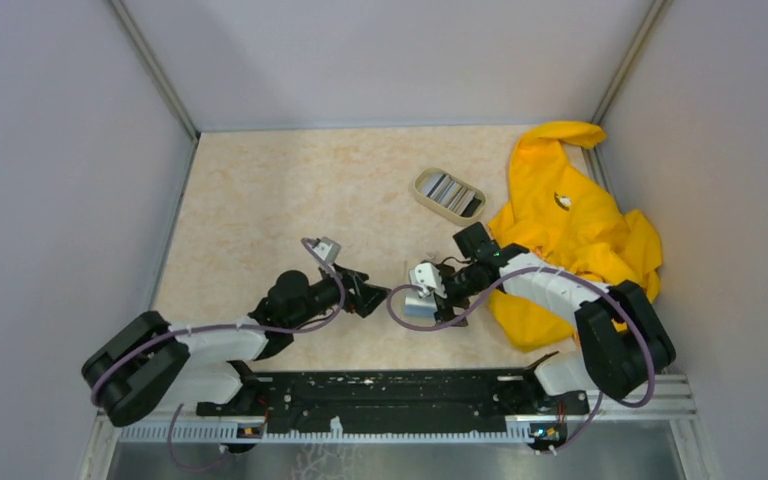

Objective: Put the credit cards into the card holder
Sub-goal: Open the card holder at the center of the board.

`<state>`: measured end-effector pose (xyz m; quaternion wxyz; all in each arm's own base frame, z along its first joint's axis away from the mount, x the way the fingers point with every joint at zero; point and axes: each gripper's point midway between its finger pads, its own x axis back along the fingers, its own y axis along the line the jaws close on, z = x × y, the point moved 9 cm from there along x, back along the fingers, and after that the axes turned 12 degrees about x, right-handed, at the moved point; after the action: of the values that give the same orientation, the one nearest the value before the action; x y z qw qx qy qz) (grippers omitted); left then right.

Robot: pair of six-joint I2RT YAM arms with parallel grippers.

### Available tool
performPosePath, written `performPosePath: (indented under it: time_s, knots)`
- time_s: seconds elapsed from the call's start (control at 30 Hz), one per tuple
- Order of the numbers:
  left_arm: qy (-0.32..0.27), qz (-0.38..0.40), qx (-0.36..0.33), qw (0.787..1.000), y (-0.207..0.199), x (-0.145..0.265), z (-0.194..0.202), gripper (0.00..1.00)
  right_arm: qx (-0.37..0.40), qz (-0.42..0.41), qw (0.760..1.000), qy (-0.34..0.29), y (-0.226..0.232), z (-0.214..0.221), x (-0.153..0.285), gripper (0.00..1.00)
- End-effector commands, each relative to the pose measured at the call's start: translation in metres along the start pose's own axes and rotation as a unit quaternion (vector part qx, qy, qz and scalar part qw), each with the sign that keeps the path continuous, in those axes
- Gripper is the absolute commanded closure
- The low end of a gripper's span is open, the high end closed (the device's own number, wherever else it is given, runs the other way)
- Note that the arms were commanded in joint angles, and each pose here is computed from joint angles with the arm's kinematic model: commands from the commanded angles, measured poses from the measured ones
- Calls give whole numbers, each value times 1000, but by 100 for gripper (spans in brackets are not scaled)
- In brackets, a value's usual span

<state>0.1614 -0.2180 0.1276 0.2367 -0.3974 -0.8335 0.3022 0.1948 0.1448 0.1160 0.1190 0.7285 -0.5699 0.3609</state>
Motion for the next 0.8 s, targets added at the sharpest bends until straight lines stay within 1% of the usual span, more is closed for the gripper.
performPosePath:
  time_s: [0.0, 0.13, 0.33, 0.4, 0.57, 0.7, 0.77]
  knots:
    - [-55, -62, -27, 996, 19, 20, -4, 1, 18, 10, 999, 35, -18, -5, -2, 16]
    - [-54, -73, -39, 995, 29, 34, 3, 1, 7, 23, 998, 62, -21, 0, -6, 16]
    - [-63, -68, -26, 995, 36, 50, 15, 2, -7, 51, 996, 73, -27, 2, -5, 18]
    - [-57, -75, -19, 995, 42, 56, 24, 2, -9, 52, 996, 75, -27, 3, -6, 19]
    - [-50, -82, -13, 995, 43, 54, 25, 2, -20, 48, 995, 83, -28, 6, -9, 27]
    - [-39, -87, -9, 995, 45, 51, 28, 3, -25, 46, 995, 89, -28, 8, -9, 27]
    - [-26, -77, -6, 997, 44, 51, 31, 3, -29, 46, 994, 91, -28, 9, -10, 27]
